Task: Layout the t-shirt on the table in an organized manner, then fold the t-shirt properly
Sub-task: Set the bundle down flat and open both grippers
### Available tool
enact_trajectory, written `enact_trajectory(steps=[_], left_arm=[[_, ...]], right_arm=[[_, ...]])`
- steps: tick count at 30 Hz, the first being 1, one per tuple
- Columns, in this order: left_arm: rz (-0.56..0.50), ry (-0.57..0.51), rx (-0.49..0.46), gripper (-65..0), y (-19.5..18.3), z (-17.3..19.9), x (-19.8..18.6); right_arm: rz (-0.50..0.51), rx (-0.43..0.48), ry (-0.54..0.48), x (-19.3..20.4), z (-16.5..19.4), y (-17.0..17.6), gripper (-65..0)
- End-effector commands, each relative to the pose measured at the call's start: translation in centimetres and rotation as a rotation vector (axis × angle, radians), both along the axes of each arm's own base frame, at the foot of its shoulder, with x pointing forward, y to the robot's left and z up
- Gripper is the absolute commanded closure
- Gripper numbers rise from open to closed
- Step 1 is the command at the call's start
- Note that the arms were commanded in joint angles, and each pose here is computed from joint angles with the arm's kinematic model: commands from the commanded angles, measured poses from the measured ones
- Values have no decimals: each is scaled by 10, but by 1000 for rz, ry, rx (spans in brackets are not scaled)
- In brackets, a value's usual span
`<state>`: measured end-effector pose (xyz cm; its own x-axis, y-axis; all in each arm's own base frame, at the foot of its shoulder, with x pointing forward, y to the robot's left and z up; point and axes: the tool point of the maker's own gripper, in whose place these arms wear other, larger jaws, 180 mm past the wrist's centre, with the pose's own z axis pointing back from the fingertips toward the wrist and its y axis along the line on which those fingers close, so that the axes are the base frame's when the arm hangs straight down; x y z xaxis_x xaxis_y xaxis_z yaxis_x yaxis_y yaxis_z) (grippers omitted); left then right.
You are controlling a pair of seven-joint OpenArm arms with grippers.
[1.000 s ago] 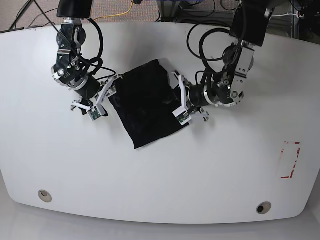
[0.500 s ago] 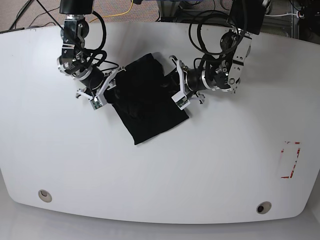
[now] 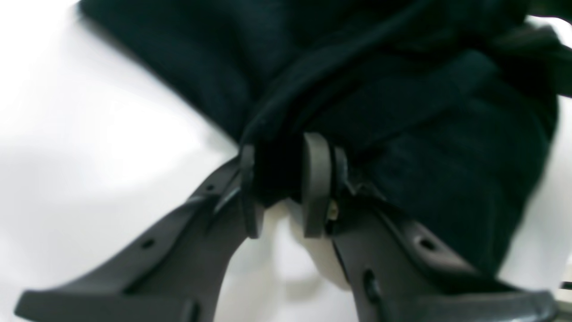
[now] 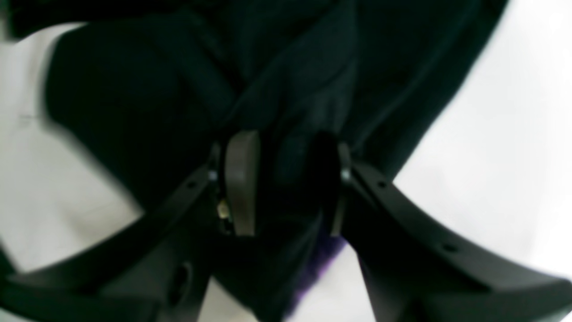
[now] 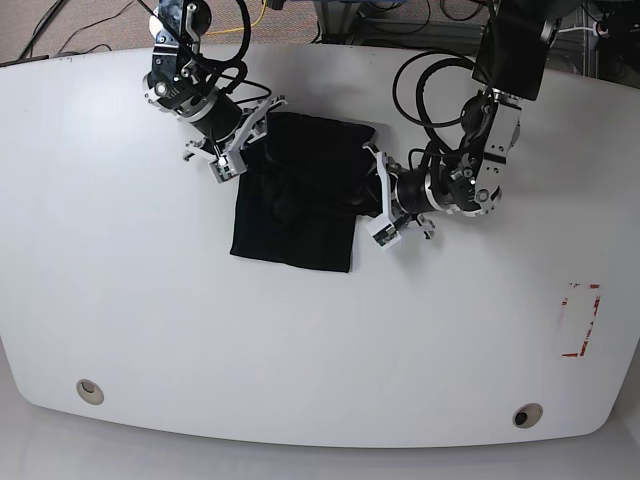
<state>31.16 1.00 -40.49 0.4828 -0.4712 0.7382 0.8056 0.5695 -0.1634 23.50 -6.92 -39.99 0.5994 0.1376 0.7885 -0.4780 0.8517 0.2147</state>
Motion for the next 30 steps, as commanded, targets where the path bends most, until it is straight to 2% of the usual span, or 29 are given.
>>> enact_trajectory(steps=[1, 5, 11, 13, 15, 18, 19, 20, 22, 25, 30], left_arm=[[7, -53, 6, -119, 7, 16, 17], [0, -87, 4, -119, 5, 27, 23], [-24, -171, -16, -119, -4, 54, 28], [-32, -192, -21, -119, -7, 61, 26], [-38, -204, -29, -119, -9, 65, 21], [-39, -228, -38, -119, -10, 73, 18], [-29, -229, -35, -119, -7, 74, 16], [-24, -229, -32, -119, -5, 74, 15], [10, -230, -13, -119, 7, 76, 16], [62, -229, 0, -119, 23, 78, 16], [154, -242, 4, -119, 52, 83, 16]], right_arm=[[17, 3, -44, 4, 15, 2, -208], [18, -1, -55, 6, 19, 2, -208], [25, -20, -141, 21, 46, 0, -214], [30, -36, -164, 27, 55, 0, -252], [35, -58, -174, 31, 61, -2, -317], [40, -88, -205, 41, 75, -4, -436], [44, -102, -216, 46, 81, -4, -496], [46, -106, -216, 47, 82, -4, -512], [49, -115, -222, 52, 86, -4, -583], [50, -122, -230, 60, 90, -4, -628], [69, -115, -209, 66, 85, 3, -639]])
